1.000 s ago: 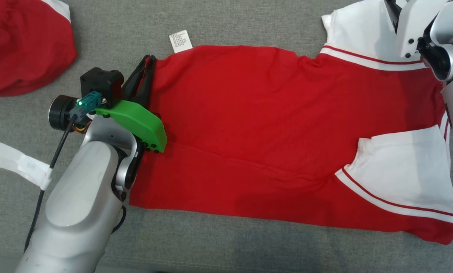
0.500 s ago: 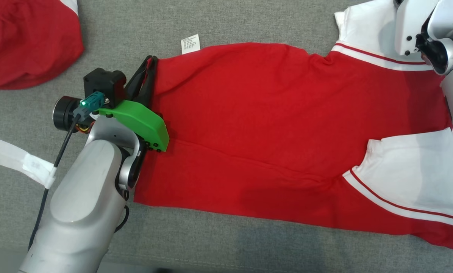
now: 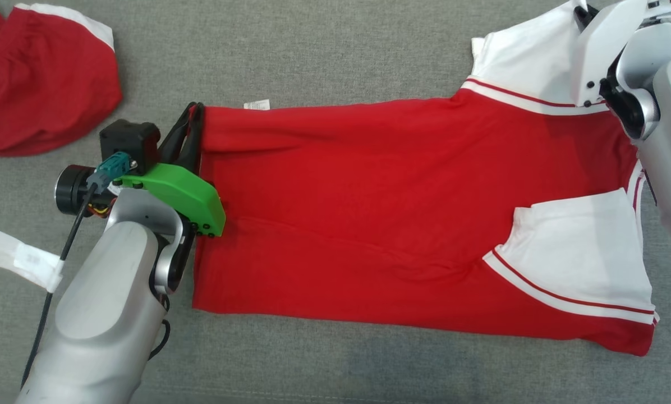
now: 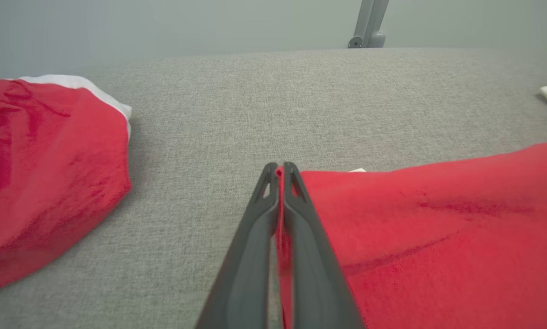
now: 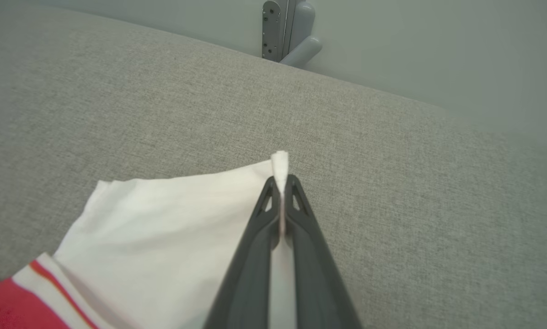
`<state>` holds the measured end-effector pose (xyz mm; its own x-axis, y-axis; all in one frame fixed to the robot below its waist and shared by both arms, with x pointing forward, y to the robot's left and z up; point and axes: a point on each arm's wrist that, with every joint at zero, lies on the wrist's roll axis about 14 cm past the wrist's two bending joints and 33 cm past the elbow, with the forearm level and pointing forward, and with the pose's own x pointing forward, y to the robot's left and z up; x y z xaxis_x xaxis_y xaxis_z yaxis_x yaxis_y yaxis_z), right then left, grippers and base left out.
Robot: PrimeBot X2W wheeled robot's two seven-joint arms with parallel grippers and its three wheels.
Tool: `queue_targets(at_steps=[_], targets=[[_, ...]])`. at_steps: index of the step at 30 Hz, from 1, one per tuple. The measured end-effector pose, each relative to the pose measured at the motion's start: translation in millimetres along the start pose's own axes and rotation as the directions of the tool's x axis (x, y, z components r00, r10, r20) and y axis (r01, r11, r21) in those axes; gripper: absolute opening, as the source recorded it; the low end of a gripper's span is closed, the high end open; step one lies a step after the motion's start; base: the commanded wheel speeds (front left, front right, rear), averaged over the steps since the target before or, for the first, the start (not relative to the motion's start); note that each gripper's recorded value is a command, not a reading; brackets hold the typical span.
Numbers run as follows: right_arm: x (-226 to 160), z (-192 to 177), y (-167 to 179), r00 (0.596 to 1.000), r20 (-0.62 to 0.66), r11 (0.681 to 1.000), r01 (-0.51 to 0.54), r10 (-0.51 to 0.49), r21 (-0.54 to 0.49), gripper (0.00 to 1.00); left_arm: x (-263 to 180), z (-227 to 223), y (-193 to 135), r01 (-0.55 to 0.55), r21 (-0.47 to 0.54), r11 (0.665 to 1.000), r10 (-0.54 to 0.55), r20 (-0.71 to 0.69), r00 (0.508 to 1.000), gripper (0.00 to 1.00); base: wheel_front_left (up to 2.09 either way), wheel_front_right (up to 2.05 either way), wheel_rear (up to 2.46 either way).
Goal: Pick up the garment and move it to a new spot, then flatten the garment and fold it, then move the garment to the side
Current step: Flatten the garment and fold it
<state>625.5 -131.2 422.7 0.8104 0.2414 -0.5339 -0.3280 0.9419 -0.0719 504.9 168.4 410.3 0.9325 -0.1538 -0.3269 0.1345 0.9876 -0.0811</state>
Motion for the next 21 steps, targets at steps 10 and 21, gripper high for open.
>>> queue_targets(at_steps=[10, 21], targets=[[-70.0, 4.5, 4.6, 0.983, 0.176, 0.997, -0.066, 0.061, 0.026, 0.0, -26.0, 13.8, -2.1, -0.001, 0.0, 1.0, 0.001, 0.05, 0.999, 0.0, 0.0, 0.0, 0.0], [-153.4, -30.2, 7.0, 0.961, 0.275, 0.984, -0.074, 0.027, 0.162, 0.0, -57.9, 26.3, -20.5, 0.017, -0.08, 0.997, -0.005, 0.145, 0.989, 0.0, 0.0, 0.0, 0.0]])
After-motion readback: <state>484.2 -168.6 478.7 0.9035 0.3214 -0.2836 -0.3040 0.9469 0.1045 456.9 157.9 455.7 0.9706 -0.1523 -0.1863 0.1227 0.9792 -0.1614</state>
